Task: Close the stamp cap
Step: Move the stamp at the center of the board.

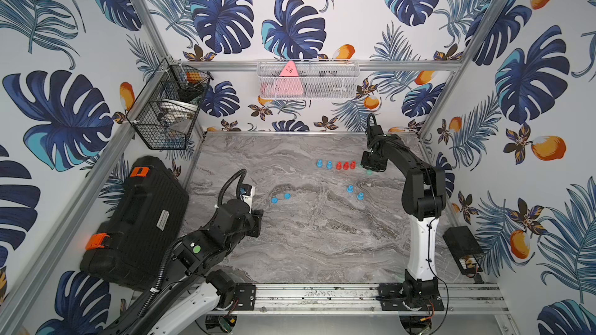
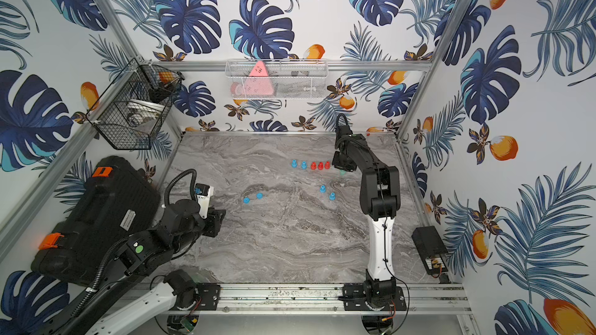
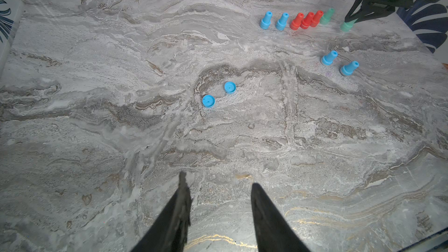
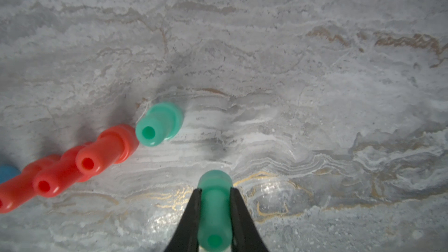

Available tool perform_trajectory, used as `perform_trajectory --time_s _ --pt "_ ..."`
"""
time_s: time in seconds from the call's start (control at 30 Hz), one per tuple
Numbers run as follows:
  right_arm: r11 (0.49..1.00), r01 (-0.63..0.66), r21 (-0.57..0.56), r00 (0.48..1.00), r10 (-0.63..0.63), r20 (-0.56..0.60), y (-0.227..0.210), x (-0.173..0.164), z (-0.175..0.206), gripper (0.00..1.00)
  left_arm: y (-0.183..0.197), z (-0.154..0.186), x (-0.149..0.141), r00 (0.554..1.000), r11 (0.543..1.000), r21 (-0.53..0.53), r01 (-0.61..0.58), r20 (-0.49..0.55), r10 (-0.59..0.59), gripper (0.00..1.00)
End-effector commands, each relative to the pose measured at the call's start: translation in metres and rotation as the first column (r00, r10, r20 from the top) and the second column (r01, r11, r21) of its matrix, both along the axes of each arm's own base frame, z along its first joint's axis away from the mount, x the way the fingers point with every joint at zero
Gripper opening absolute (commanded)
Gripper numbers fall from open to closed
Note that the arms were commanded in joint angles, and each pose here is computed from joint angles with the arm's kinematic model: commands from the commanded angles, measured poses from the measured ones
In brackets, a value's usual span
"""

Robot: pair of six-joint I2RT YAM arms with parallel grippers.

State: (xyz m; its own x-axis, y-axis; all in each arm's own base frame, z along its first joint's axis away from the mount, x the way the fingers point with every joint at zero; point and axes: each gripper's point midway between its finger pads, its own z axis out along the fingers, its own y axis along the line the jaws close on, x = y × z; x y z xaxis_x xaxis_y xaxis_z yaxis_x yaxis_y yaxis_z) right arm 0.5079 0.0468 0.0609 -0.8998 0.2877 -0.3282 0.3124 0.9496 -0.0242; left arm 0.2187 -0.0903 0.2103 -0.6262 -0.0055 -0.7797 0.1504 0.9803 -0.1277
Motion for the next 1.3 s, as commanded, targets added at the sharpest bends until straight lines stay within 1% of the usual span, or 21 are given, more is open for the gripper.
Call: perform_trajectory --time_s 0.0,0.23,0.47,0.73,1.0,1.1,1.27 --pt "1.000 0.024 -0.007 1.000 -0.024 0.010 -0.006 0.006 0.000 0.16 -0.001 0.000 0.000 1.000 1.000 0.007 0.009 0.000 -0.009 0.46" --pt "0.999 0.043 -0.027 0.999 -0.043 0.001 -0.013 0.010 -0.010 0.17 -0.001 0.001 0.000 1.000 1.000 0.005 0.010 0.002 -0.010 0.46" --pt "0.998 0.062 -0.014 0.998 -0.062 -0.011 -0.019 0.013 -0.021 0.17 -0.001 0.001 0.000 1.000 1.000 0.004 0.011 0.002 -0.011 0.46" --pt "0.997 0.070 -0.007 0.998 -0.070 -0.005 -0.022 0.025 -0.024 0.17 -0.001 -0.001 0.001 1.000 1.000 0.008 0.009 -0.004 -0.009 0.46" --pt "0.998 0.069 0.006 0.998 -0.069 -0.001 -0.018 0.039 -0.027 0.21 0.000 -0.001 0.001 1.000 1.000 0.010 0.007 -0.005 -0.007 0.46" --pt "0.998 0.069 0.013 0.998 -0.069 0.000 -0.017 0.041 -0.026 0.22 0.000 -0.001 0.001 1.000 1.000 0.011 0.005 -0.005 -0.005 0.46" --pt "0.998 0.068 0.014 0.998 -0.068 0.011 -0.017 0.041 -0.021 0.26 0.000 -0.001 0.001 1.000 1.000 0.011 0.005 -0.006 -0.005 0.46"
